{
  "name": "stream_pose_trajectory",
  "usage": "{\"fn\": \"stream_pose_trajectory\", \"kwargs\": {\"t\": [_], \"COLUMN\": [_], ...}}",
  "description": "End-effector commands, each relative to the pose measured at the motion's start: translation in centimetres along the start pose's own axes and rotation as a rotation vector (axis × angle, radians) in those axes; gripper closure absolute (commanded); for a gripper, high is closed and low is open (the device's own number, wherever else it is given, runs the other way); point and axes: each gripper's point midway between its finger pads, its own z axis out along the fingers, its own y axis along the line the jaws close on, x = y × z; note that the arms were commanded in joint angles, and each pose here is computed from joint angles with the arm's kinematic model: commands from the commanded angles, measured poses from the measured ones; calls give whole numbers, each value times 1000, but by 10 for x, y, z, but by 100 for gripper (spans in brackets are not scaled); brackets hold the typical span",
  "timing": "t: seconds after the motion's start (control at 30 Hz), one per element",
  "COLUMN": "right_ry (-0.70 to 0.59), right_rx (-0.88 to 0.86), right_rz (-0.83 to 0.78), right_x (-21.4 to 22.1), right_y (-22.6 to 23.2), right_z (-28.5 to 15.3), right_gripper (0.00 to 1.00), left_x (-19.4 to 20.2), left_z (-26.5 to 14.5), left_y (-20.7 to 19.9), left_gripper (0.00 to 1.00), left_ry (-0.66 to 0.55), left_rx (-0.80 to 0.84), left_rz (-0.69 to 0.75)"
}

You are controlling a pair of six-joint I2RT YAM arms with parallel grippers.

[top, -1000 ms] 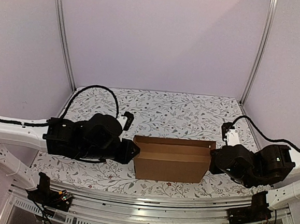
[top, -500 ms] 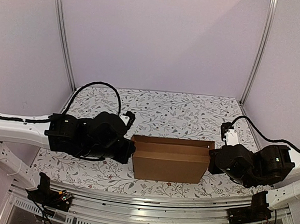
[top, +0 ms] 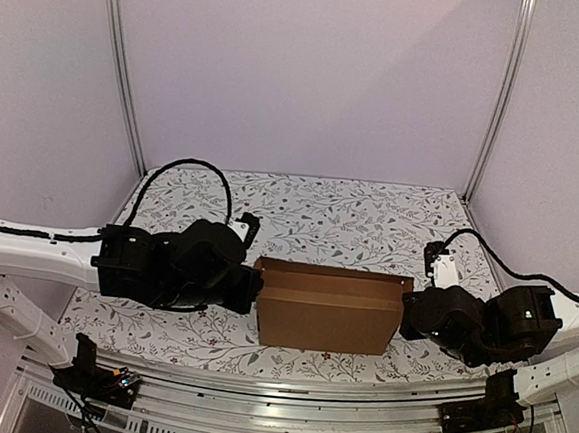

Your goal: Fold the paper box

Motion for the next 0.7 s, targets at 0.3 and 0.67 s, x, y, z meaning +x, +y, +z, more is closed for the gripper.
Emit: {"fn": "stream_pose_trajectory", "kwargs": {"t": [0.3, 0.67], "right_ry": [296, 290], "right_rx": [-24, -33], "right_rz": [-120, -124], "right_x": [85, 82], "right_y": [2, 7], "right_z": [7, 7], "right_gripper": [100, 100], "left_x": [99, 52], "left_z": [28, 4], "left_y": [22, 23], "left_gripper": [87, 68], "left_ry": [325, 198], "left_rx": [-54, -88], "left_rz": [95, 130]}}
